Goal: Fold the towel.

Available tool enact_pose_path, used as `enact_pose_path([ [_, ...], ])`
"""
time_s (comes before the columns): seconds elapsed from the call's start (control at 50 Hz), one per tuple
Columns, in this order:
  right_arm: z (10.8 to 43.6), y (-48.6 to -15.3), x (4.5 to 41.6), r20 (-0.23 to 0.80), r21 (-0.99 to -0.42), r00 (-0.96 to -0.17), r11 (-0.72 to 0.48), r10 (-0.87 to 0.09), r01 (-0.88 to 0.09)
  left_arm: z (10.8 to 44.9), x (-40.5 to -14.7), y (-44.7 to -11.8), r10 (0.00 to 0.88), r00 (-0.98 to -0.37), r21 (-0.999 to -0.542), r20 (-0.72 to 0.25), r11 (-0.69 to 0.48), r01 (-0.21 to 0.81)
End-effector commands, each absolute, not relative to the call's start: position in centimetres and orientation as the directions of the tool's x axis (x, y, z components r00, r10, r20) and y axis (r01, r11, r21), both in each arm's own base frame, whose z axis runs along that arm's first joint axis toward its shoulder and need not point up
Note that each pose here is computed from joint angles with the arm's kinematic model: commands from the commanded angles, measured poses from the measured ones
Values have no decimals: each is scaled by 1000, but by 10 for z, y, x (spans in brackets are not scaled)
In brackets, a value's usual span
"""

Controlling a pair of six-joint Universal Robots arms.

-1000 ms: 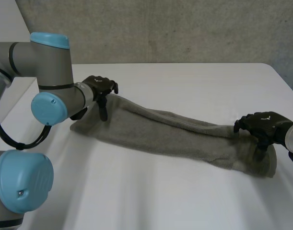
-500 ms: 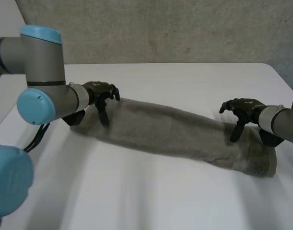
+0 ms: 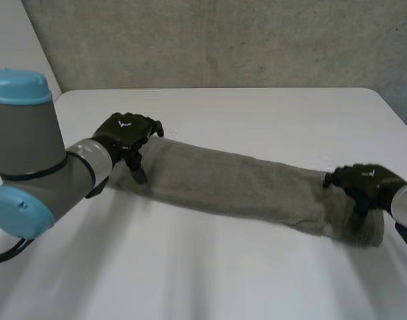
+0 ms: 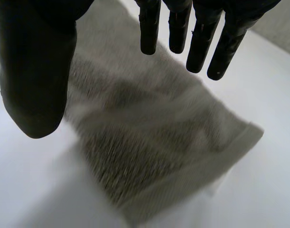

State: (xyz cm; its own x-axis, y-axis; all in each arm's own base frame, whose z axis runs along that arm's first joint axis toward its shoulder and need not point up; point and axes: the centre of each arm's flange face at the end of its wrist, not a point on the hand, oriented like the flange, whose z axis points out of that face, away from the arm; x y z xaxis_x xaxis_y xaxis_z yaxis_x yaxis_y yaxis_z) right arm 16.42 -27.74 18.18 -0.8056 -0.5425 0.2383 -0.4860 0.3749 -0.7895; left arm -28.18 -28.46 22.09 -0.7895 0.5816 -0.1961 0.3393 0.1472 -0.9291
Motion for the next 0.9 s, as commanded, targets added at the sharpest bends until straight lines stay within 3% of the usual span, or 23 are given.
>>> enact_pose_path([
  [0.02, 149, -271, 156, 281, -793, -810, 351, -514, -498, 214, -284, -281, 586, -789, -930, -186, 154, 334],
  [0.36, 135, -277, 153, 378, -799, -806, 280, -455, -533, 208, -286, -277, 594, -783, -929, -184, 155, 336],
  [0.58, 123, -282, 146, 419, -758, -794, 312, -441, -573, 205, -286, -276, 595, -783, -930, -185, 153, 335],
  [0.68, 125, -290, 130, 477, -725, -787, 331, -392, -605, 204, -286, -275, 595, -782, -929, -184, 154, 336],
  [0.8, 139, -317, 78, 585, -673, -765, 367, -268, -643, 203, -285, -275, 594, -783, -928, -183, 159, 338],
  [0.9, 163, -343, 40, 691, -626, -704, 350, -165, -697, 203, -285, -275, 593, -784, -928, -184, 159, 338],
])
